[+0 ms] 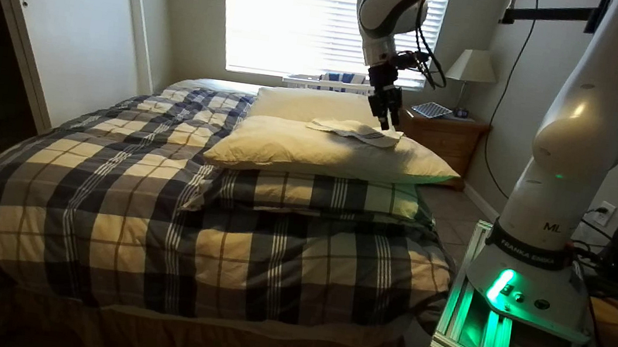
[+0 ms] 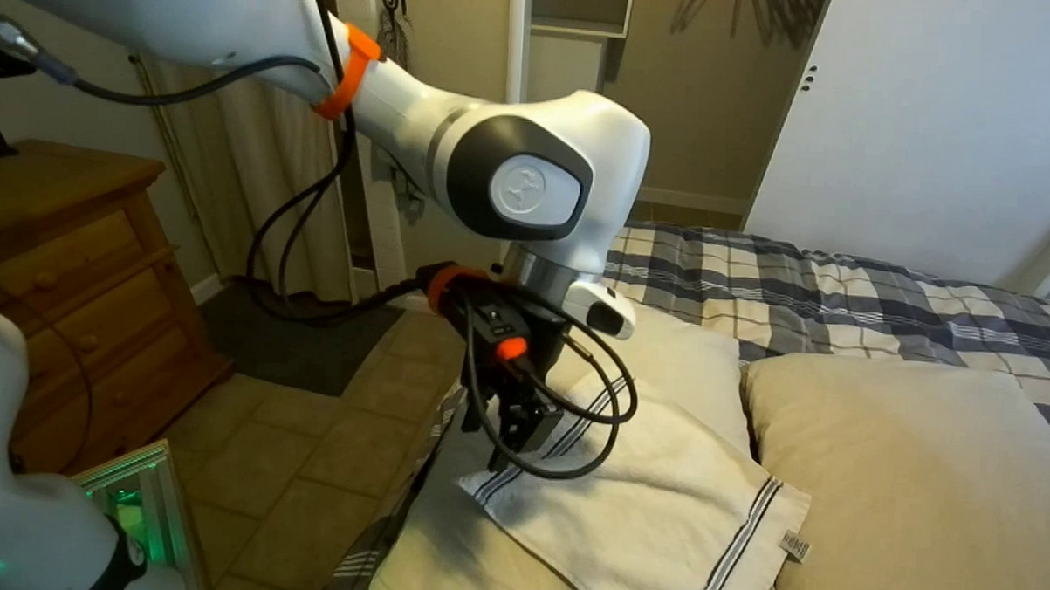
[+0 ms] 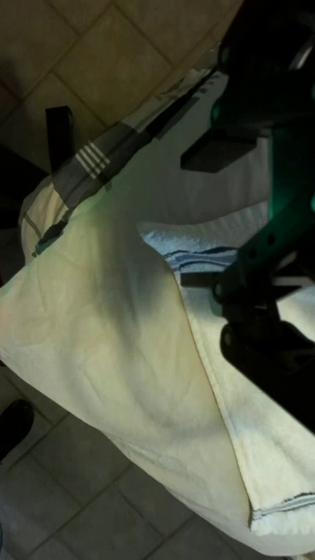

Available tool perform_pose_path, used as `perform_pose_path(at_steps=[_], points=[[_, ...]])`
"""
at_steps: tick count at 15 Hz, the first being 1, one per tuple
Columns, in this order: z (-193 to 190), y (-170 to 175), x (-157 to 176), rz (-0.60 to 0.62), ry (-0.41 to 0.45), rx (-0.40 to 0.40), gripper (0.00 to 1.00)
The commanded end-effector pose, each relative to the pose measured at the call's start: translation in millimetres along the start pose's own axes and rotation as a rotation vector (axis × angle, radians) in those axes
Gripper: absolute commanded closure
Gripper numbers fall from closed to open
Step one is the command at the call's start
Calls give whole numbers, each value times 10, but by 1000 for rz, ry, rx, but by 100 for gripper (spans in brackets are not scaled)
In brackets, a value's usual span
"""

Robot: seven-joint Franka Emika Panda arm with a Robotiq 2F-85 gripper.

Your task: Unfold the towel on the pillow

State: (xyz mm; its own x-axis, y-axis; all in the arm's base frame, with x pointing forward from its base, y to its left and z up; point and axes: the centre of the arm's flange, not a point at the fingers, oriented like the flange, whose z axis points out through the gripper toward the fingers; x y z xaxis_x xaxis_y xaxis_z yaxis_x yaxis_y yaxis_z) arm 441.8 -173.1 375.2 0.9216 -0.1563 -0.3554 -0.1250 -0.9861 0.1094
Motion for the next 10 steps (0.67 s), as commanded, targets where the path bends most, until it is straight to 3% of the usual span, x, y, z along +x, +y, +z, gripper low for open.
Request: perform_pose_path(at_steps=[1, 3, 7, 10], points=[[-342, -7, -37, -5, 124, 29, 7], [-510, 3, 41, 15, 223, 16, 0], [-758, -40, 230, 55, 387, -10, 0], [-978, -59, 185, 109, 382, -43, 0]])
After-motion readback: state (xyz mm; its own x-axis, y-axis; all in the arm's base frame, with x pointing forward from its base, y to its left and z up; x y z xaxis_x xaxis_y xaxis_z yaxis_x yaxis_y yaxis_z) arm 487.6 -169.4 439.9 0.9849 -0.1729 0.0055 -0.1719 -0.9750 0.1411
